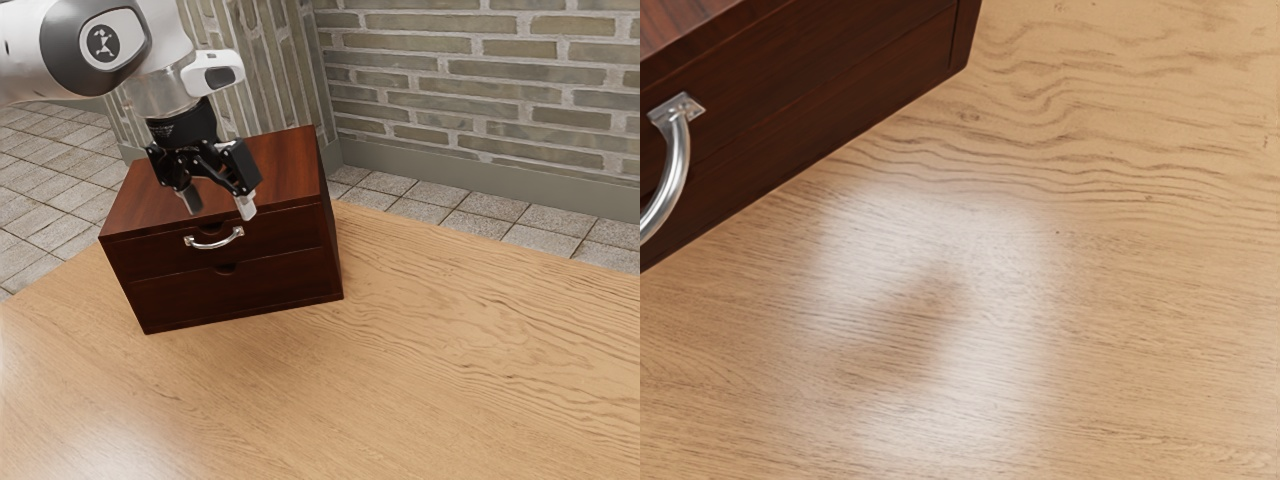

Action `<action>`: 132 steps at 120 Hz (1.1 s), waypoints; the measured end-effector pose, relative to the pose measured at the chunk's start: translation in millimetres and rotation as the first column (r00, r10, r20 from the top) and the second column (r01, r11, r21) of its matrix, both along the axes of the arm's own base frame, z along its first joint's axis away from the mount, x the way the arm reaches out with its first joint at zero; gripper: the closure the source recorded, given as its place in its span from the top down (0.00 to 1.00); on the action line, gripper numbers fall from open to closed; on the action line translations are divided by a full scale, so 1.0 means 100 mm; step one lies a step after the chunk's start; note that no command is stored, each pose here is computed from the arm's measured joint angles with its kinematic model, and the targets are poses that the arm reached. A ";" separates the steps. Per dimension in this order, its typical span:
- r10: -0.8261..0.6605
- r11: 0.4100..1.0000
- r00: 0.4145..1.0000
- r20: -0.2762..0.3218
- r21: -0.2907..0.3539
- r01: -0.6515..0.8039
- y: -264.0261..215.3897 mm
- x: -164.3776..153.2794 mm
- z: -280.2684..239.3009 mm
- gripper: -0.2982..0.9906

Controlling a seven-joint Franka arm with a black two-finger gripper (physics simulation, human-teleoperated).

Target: Pull the drawer handle with one arm to open the drawer

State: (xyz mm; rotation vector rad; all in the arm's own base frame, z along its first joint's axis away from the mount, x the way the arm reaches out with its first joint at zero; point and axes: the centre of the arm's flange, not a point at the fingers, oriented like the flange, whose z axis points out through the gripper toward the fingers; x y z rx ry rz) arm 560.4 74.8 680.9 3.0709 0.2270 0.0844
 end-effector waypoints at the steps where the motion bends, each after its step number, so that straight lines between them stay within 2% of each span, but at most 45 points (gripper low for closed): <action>1: 0.000 1.000 1.000 0.000 0.000 0.000 0.00 0.00 0.00 0.77; 22: 0.010 1.000 1.000 0.014 -0.013 -0.010 0.06 -0.01 0.06 0.77; 30: 0.002 1.000 0.993 0.120 0.013 -0.004 0.05 -0.18 0.61 0.77; 41: -0.087 0.993 0.955 0.283 0.098 0.062 -0.03 -0.73 1.48 0.77; 48: -0.219 0.968 0.921 0.322 0.191 0.164 -0.29 -1.01 1.80 0.77; 54: -0.374 0.920 0.874 0.311 0.244 0.307 -0.72 -1.03 1.85 0.77; 59: -0.459 0.880 0.839 0.294 0.283 0.382 -0.87 -1.03 1.87 0.77; 78: -0.562 0.789 0.811 0.165 0.401 0.465 -0.68 -1.01 1.79 0.77; 89: -0.600 0.755 0.796 0.073 0.380 0.534 -0.38 -0.60 1.40 0.77; 96: -0.629 0.734 0.776 0.038 0.359 0.577 -0.15 -0.28 1.06 0.77; 115: -0.708 0.657 0.706 -0.011 0.355 0.665 0.27 0.07 0.51 0.76; 132: -0.782 0.584 0.622 -0.023 0.323 0.745 0.45 0.25 -0.13 0.76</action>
